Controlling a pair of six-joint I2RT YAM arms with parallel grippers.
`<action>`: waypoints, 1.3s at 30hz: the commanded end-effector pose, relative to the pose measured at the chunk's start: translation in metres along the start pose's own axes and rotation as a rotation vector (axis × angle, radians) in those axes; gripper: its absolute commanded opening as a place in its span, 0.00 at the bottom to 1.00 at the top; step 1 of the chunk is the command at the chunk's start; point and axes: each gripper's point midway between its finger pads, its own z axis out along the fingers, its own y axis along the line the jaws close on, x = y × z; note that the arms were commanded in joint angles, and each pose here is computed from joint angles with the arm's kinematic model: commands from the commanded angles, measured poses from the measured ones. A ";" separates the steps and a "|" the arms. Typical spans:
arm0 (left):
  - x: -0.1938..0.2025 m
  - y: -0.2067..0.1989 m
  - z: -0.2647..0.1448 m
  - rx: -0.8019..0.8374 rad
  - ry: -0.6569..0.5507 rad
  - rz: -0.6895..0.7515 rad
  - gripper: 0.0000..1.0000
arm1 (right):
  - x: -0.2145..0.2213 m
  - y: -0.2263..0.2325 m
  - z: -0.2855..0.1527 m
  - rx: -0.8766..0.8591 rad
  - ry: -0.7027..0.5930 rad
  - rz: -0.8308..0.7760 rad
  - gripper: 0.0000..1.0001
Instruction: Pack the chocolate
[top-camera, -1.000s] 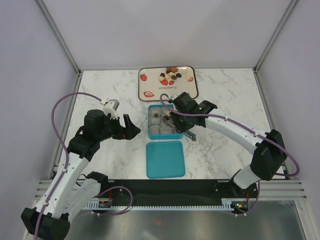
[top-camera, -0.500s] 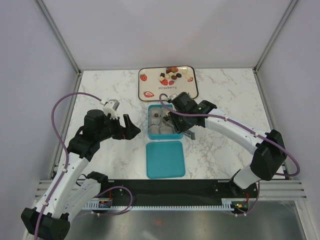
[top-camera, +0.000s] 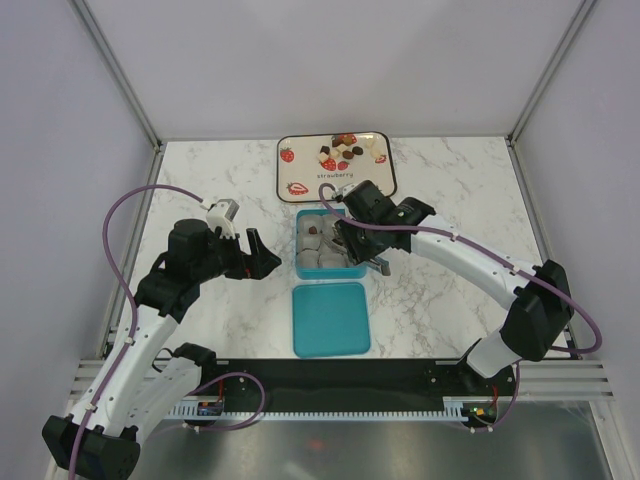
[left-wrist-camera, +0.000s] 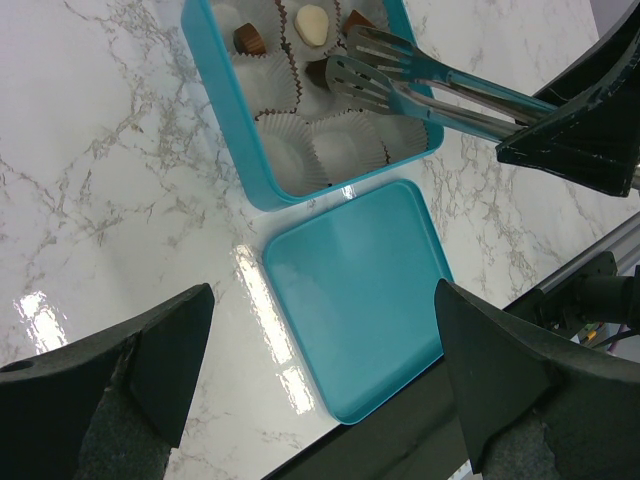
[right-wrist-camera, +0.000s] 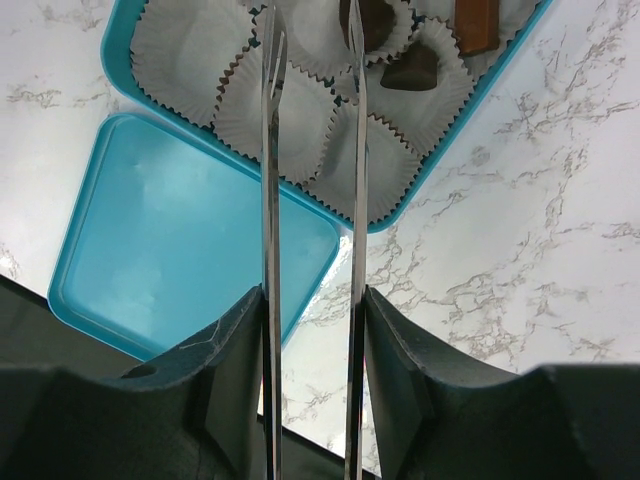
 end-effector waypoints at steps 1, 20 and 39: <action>-0.003 -0.001 -0.001 0.007 -0.016 0.031 1.00 | -0.018 0.003 -0.007 0.006 -0.047 0.008 0.49; -0.003 -0.003 -0.002 0.019 -0.015 0.033 1.00 | -0.132 -0.063 -0.026 0.153 -0.235 0.077 0.48; -0.002 -0.004 -0.001 0.022 -0.009 0.033 1.00 | -0.179 -0.169 0.082 0.241 -0.198 0.198 0.50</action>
